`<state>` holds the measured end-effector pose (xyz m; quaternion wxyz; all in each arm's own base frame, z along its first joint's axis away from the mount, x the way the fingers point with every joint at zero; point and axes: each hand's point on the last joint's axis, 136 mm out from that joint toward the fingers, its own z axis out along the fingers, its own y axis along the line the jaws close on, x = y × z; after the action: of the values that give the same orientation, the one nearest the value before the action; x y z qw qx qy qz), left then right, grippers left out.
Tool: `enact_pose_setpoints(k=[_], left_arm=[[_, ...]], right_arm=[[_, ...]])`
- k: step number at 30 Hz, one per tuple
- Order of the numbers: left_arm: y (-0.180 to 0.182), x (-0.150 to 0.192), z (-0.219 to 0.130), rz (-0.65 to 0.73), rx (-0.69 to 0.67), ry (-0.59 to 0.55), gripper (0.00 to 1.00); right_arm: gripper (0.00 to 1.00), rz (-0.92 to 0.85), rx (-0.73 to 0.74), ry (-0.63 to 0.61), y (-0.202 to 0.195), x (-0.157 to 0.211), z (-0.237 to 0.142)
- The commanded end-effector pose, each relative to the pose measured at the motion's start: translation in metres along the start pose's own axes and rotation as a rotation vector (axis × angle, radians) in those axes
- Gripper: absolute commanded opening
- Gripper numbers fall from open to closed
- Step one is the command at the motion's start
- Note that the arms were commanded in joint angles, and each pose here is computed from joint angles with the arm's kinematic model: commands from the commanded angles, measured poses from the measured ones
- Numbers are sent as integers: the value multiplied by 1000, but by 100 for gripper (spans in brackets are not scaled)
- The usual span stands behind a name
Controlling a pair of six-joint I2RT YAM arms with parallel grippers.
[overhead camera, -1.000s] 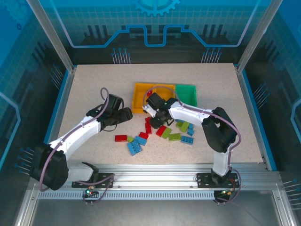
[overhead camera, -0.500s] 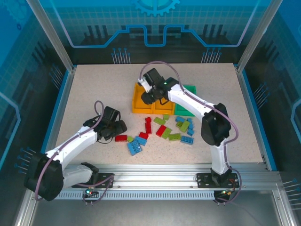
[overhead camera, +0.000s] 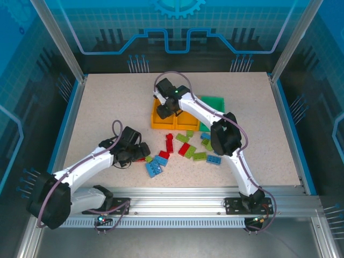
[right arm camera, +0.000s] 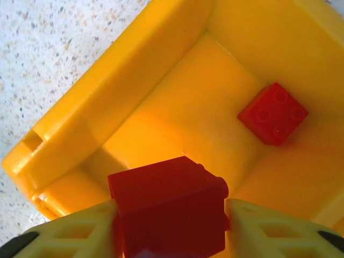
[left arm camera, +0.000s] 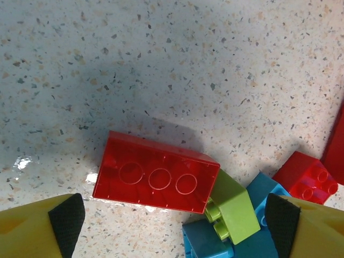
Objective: Sort the legos into containers by color
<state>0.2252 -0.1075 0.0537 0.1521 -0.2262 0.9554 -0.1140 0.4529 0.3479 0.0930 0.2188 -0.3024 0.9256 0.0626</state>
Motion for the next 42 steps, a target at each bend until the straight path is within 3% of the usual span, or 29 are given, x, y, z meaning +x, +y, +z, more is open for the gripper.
enact_pose_setpoints(k=[1, 8, 15, 21, 29, 42], left_arm=[[3, 5, 8, 33, -20, 19, 92], [3, 6, 22, 29, -68, 56, 91], [5, 4, 25, 48, -82, 46, 87], [3, 2, 30, 64, -83, 45, 75], [-2, -2, 40, 67, -80, 46, 64], [-27, -29, 40, 77, -54, -22, 62]], right_arm=[[58, 32, -4, 30, -6, 4, -5], [75, 58, 6, 14, -9, 3, -29], [78, 105, -20, -51, -12, -2, -70], [81, 145, -22, -90, -20, 4, -98], [81, 243, 31, -67, -58, 49, -112], [81, 367, 89, -37, -101, 113, -126]])
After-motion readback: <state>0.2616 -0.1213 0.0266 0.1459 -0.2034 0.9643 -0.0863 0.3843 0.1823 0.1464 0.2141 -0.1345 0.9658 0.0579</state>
